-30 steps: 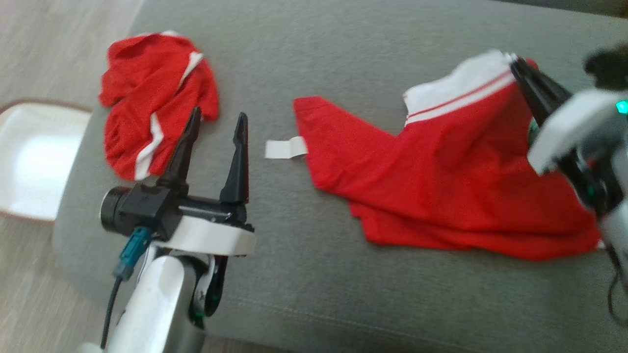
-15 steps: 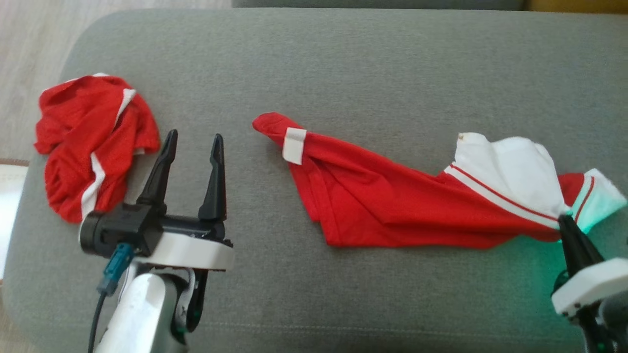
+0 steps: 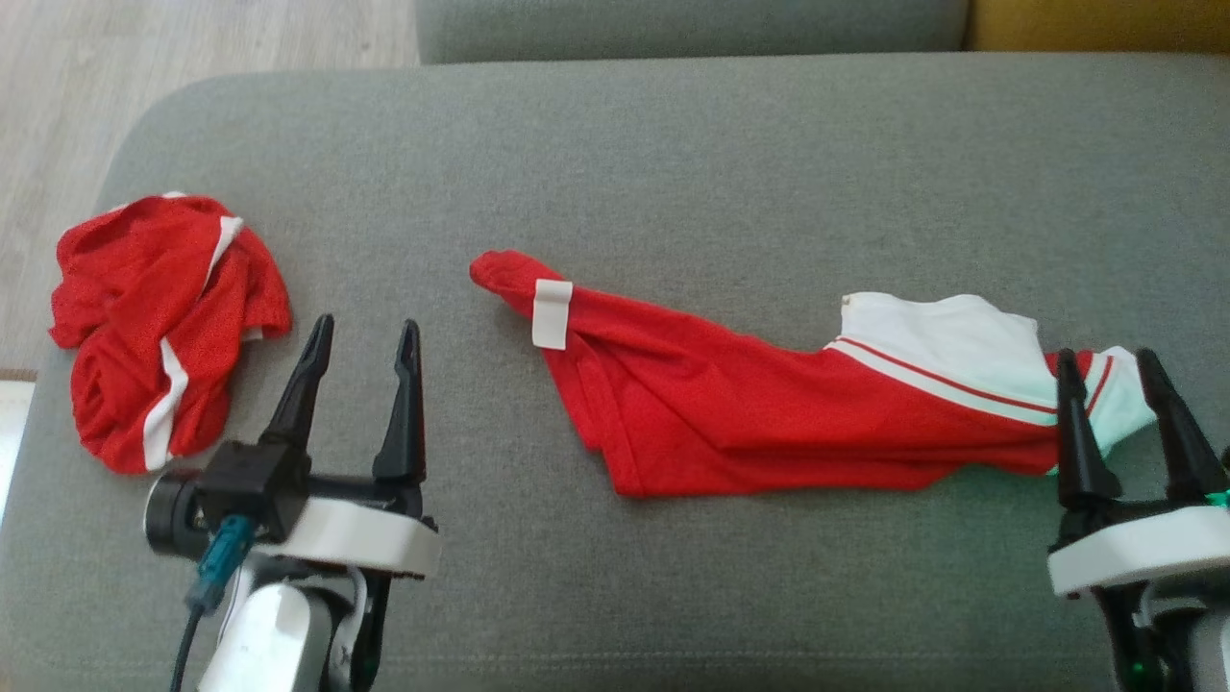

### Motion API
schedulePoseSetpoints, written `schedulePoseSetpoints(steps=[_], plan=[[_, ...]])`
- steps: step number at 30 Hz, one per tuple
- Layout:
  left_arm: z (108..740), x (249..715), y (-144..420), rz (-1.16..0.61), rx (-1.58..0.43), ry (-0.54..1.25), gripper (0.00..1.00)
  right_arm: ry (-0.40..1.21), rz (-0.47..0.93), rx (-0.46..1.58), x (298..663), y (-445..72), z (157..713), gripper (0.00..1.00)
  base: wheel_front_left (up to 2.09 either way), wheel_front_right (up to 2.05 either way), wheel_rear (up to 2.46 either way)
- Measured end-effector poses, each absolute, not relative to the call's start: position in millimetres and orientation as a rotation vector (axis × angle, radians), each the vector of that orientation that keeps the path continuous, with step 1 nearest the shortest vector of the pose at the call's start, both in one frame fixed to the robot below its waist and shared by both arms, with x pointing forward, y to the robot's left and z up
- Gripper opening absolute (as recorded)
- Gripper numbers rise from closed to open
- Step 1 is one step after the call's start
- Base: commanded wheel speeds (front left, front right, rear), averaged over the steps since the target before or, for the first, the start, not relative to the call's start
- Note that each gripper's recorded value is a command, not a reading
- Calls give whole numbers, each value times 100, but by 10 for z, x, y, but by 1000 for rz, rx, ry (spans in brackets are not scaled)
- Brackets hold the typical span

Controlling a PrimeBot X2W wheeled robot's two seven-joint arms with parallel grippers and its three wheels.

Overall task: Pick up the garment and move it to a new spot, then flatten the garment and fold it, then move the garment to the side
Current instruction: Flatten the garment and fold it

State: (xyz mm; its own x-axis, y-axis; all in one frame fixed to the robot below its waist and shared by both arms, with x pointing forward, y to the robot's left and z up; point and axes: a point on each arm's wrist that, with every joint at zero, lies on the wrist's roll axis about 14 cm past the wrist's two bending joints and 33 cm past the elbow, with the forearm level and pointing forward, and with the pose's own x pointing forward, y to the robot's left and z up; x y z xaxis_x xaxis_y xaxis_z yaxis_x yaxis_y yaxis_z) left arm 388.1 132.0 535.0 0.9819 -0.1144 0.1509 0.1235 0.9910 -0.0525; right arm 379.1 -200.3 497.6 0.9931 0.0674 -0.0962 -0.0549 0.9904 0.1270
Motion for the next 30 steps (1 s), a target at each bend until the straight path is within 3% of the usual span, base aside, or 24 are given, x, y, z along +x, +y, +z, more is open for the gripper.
schedulePoseSetpoints(steps=[10,21,30], plan=[[5253,3738,1327,-113,-61,-106,100,64,98,124,3540,-1815,5156,100,0,0,0],[5199,3752,1261,-131,-57,-75,100,64,99,134,3554,-1788,5184,100,0,0,0],[4750,3986,367,-402,-76,139,100,125,103,142,3647,-1753,5018,100,0,0,0]])
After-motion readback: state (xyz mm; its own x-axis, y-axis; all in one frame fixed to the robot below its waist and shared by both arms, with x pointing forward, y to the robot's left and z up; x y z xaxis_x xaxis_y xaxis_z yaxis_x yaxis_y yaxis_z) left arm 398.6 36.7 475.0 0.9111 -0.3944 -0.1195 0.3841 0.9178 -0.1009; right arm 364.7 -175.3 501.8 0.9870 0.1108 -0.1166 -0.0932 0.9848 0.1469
